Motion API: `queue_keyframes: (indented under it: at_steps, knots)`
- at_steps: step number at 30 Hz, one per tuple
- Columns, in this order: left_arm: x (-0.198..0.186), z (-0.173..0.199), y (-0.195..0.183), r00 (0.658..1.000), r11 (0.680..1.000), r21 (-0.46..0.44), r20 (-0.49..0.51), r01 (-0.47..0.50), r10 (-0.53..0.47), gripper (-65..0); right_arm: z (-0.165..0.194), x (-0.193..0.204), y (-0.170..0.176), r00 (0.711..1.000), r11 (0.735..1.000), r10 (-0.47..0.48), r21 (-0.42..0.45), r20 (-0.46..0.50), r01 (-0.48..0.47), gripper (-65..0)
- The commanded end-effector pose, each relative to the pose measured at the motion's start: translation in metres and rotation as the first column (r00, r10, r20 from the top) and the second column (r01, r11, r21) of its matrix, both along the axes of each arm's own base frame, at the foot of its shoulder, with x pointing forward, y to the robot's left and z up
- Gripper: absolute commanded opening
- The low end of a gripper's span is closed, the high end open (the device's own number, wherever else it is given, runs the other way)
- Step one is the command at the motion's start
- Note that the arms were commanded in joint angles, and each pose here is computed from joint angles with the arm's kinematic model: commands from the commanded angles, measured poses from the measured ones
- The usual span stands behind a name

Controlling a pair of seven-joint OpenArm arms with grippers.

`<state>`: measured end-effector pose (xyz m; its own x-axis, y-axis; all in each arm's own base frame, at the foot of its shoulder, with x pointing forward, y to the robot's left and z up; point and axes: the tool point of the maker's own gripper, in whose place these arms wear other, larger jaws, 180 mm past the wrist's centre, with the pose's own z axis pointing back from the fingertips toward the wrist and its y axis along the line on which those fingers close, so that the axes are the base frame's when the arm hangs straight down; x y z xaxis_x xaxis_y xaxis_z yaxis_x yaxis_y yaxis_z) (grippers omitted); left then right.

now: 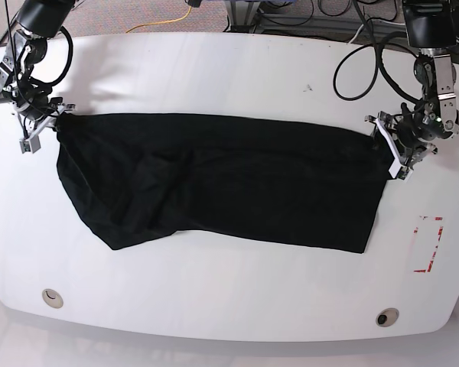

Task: Layout the t-shirt on the table in an organized manner, then fold the t-shirt properly
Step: 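Hold the shirt edge with both grippers and pull it away from the red mark, then drag the black shirt with both grippers toward the robot's base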

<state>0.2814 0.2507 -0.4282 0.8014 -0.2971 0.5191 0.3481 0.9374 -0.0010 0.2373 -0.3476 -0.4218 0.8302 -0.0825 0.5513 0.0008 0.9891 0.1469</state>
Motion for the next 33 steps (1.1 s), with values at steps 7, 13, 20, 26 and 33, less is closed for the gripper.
queue_keyframes:
  at_steps: [7, 13, 20, 26, 33]
  knots:
    - [-0.025, -0.019, 0.005, 0.992, 0.999, 0.048, -0.122, 0.019, -0.013, -48.6, 0.009, 0.003, -0.009, 1.000, 1.000, 0.006, -0.030, 0.010, -0.006, -63.3]
    - [-0.026, -0.020, 0.005, 0.992, 0.999, 0.051, -0.124, 0.019, -0.013, -65.0, 0.009, 0.003, -0.009, 1.000, 1.000, 0.006, -0.030, 0.009, -0.006, -63.3]
    - [-0.030, -0.021, 0.006, 0.991, 0.998, 0.054, -0.133, 0.023, -0.016, -65.0, 0.007, 0.000, -0.009, 1.000, 1.000, 0.006, -0.030, 0.001, -0.006, -63.3]
    - [-0.057, -0.023, 0.000, 0.987, 0.996, 0.064, -0.156, 0.054, -0.044, -65.0, 0.004, -0.016, -0.018, 0.999, 0.998, 0.010, -0.054, -0.038, -0.012, -63.4]
    - [-0.099, -0.017, -0.009, 0.978, 0.988, 0.089, -0.181, 0.126, -0.108, -65.0, 0.000, -0.043, -0.029, 0.995, 0.996, 0.020, -0.089, -0.100, -0.029, -63.4]
